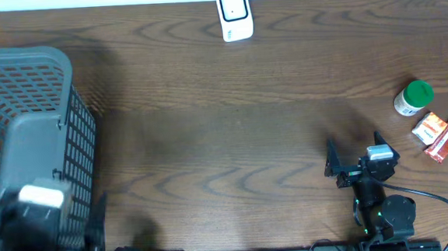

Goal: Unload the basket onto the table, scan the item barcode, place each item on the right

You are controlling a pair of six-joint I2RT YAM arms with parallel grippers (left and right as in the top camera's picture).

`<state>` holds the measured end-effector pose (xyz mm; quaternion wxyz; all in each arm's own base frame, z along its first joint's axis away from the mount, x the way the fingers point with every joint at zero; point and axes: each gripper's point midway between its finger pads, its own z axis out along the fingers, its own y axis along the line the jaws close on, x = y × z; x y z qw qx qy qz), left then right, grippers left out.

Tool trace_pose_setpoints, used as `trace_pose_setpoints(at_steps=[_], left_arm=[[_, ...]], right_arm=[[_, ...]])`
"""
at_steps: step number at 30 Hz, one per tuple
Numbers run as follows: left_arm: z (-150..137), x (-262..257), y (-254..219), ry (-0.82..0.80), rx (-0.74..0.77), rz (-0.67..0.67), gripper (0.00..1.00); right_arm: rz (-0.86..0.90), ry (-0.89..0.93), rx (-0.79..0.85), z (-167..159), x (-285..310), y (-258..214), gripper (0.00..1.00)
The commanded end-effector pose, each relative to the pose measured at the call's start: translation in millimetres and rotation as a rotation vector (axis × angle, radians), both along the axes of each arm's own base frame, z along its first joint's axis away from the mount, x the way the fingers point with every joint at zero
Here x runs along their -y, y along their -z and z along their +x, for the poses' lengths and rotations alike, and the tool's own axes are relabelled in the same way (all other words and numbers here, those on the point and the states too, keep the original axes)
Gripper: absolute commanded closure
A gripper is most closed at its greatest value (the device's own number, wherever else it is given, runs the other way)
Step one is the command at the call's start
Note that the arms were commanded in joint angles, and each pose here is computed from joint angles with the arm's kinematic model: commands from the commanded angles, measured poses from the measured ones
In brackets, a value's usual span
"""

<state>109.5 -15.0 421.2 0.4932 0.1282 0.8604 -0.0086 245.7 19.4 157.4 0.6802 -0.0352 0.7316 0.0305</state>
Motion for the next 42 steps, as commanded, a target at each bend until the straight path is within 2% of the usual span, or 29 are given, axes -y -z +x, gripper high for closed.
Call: trace_pose_setpoints(at_steps=[1, 5, 10, 13, 17, 22, 27, 32, 35, 38, 42], left_arm=[[-31, 25, -16, 0.112, 0.098, -0.141, 0.18], [-60, 30, -26, 0.135, 0.224, -0.182, 0.18], [-102, 47, -15, 0.230, 0.300, -0.225, 0.18], [-116, 51, 3, 0.238, 0.313, -0.231, 0.18], [-113, 51, 27, 0.235, 0.363, -0.169, 0.18], [-75, 52, 37, 0.232, 0.465, -0.139, 0.18], [-5, 52, 59, 0.242, 0.509, -0.110, 0.18], [64, 51, 106, 0.235, 0.529, -0.107, 0.18], [85, 49, 130, 0.221, 0.559, -0.100, 0.17], [94, 42, 150, 0.182, 0.593, -0.086, 0.18], [104, 33, 176, 0.128, 0.550, -0.077, 0.18]], right_arm=[[0.016, -0.003, -0.002, 0, -2, 0, 0.01], [0.016, -0.003, -0.002, 0, -2, 0, 0.01], [0.016, -0.003, -0.002, 0, -2, 0, 0.01], [0.016, -0.003, -0.002, 0, -2, 0, 0.01], [0.016, -0.003, -0.002, 0, -2, 0, 0.01], [0.016, -0.003, -0.002, 0, -2, 0, 0.01], [0.016, -0.003, -0.002, 0, -2, 0, 0.01], [0.016, -0.003, -0.002, 0, -2, 0, 0.01], [0.016, -0.003, -0.002, 0, -2, 0, 0.01], [0.017, -0.003, -0.002, 0, -2, 0, 0.01], [0.016, -0.003, -0.002, 0, -2, 0, 0.01]])
